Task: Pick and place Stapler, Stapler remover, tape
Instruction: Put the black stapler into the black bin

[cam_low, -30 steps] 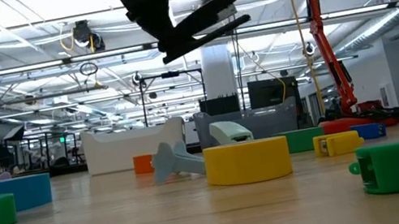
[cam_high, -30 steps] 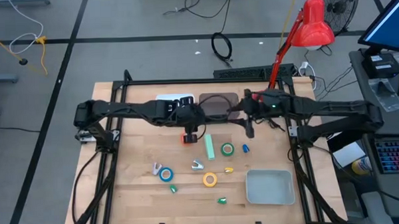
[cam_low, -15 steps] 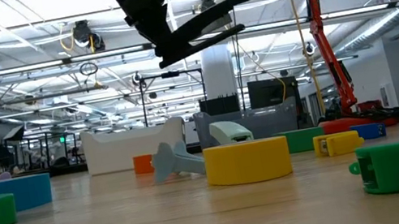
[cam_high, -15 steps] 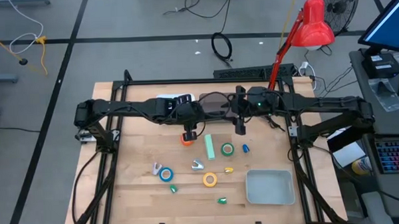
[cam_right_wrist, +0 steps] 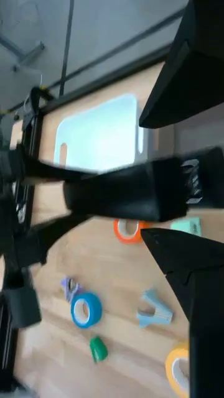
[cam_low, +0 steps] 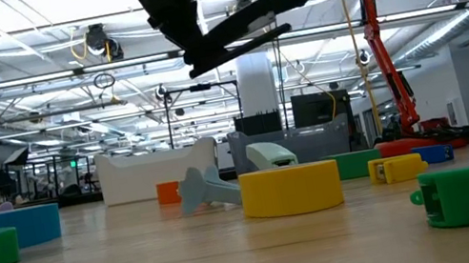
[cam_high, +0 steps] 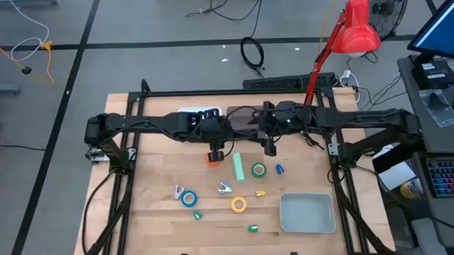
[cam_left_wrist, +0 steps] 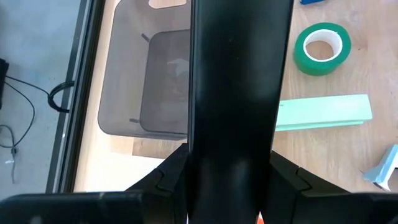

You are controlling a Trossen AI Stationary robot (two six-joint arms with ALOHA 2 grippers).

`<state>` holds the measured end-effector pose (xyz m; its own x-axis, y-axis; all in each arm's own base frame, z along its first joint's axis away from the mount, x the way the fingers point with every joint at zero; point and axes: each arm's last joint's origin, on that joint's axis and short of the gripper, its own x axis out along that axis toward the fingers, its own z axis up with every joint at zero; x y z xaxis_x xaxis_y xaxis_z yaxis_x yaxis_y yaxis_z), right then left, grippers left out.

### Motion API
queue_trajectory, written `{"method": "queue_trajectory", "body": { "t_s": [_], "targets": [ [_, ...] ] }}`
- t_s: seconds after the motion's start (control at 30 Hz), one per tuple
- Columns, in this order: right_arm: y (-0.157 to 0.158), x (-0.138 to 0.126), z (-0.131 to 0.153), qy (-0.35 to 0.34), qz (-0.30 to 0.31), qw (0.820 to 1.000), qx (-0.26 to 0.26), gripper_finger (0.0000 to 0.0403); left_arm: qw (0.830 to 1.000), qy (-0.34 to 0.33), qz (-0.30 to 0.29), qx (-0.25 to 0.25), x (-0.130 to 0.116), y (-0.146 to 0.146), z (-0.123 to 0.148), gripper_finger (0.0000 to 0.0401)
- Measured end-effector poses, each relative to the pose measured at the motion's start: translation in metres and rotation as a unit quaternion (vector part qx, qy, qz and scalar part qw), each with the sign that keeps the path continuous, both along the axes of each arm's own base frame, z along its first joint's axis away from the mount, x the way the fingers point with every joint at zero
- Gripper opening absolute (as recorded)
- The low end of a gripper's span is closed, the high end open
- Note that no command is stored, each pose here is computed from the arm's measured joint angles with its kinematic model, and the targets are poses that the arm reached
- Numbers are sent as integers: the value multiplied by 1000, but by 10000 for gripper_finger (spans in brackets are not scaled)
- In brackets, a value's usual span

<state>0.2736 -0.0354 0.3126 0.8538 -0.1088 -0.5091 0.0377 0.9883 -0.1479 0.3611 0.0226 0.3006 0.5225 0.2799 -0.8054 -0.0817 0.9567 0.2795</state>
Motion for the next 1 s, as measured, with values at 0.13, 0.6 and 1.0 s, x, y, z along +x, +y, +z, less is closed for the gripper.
{"method": "queue_trajectory", "body": {
  "t_s": [0.13, 0.6, 1.0],
  "targets": [
    [-1, 7, -3, -8, 7, 1000, -10, 276, 1000, 0, -2, -1, 0, -2, 0, 134],
    [-1, 8, -3, -9, 6, 1000, -9, 259, 1000, -9, 3, -5, 1, -3, 1, 134],
    [-1, 8, -3, -11, 0, 1000, 2, 238, 999, -27, -4, -16, 4, -4, 2, 134]
  ]
}}
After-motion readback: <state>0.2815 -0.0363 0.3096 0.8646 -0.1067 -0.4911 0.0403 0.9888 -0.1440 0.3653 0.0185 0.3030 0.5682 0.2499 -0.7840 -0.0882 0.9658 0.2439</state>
